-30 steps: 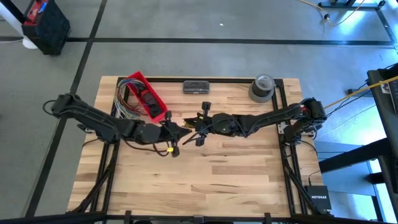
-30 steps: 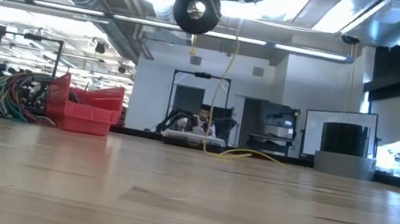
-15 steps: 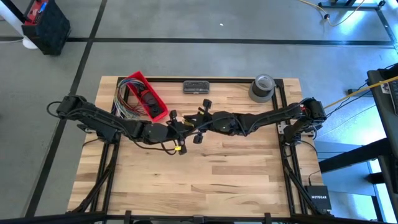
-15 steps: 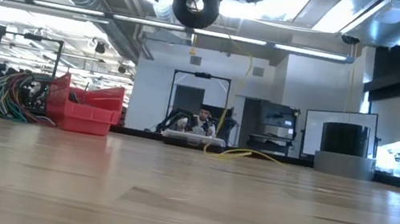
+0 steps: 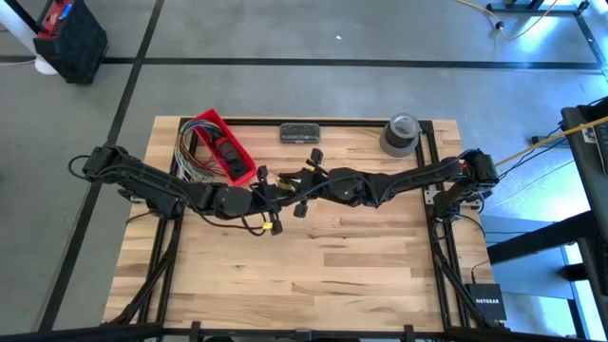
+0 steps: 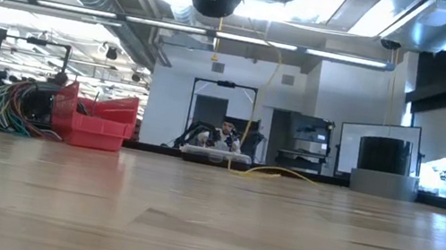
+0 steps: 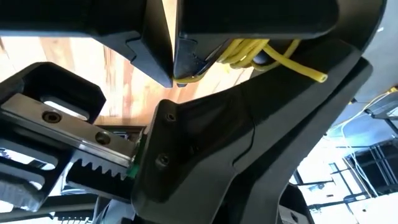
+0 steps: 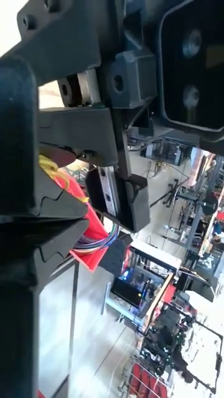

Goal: Coil cords
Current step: Coil the yellow wire on the spool

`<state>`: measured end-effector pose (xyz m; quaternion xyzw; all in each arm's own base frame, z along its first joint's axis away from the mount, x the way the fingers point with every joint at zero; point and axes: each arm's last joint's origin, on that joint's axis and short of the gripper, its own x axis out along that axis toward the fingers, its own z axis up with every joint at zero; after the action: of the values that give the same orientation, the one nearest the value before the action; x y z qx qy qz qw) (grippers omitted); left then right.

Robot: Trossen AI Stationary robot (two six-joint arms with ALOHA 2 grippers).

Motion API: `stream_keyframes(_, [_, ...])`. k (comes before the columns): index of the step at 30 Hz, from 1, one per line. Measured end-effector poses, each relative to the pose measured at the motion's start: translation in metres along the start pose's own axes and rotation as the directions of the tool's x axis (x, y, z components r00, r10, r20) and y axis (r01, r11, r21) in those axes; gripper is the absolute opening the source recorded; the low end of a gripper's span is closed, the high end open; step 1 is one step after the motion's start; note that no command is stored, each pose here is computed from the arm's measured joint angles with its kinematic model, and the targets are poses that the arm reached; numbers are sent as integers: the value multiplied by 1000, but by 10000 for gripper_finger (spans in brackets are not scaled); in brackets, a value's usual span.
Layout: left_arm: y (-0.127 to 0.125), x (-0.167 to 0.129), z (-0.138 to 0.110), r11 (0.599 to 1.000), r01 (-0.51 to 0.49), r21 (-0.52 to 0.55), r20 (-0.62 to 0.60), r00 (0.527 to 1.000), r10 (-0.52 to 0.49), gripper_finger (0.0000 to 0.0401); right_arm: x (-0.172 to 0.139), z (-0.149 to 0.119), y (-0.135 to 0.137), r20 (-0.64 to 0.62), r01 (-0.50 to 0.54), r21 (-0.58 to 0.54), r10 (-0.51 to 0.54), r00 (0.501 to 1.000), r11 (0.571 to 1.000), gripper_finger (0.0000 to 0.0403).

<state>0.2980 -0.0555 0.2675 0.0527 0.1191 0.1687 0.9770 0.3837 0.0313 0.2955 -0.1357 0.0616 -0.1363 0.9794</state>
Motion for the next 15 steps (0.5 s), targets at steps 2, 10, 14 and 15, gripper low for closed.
stream_keyframes(2, [0,0,0,1000,-2,1,-2,1000,2,5,0,3,-1,0,3,-8,-3,1000,1000,2])
stream_keyframes(10, [0,0,2,1000,-6,-7,10,1000,6,7,1,19,-5,25,27,-3,-27,999,1000,2])
stream_keyframes(14, [0,0,2,1000,2,-11,15,1000,-1,7,1,29,-8,56,32,12,-32,998,999,2])
stream_keyframes(15, [0,0,2,1000,7,-10,13,1000,-7,7,1,33,-8,75,29,21,-30,997,999,2])
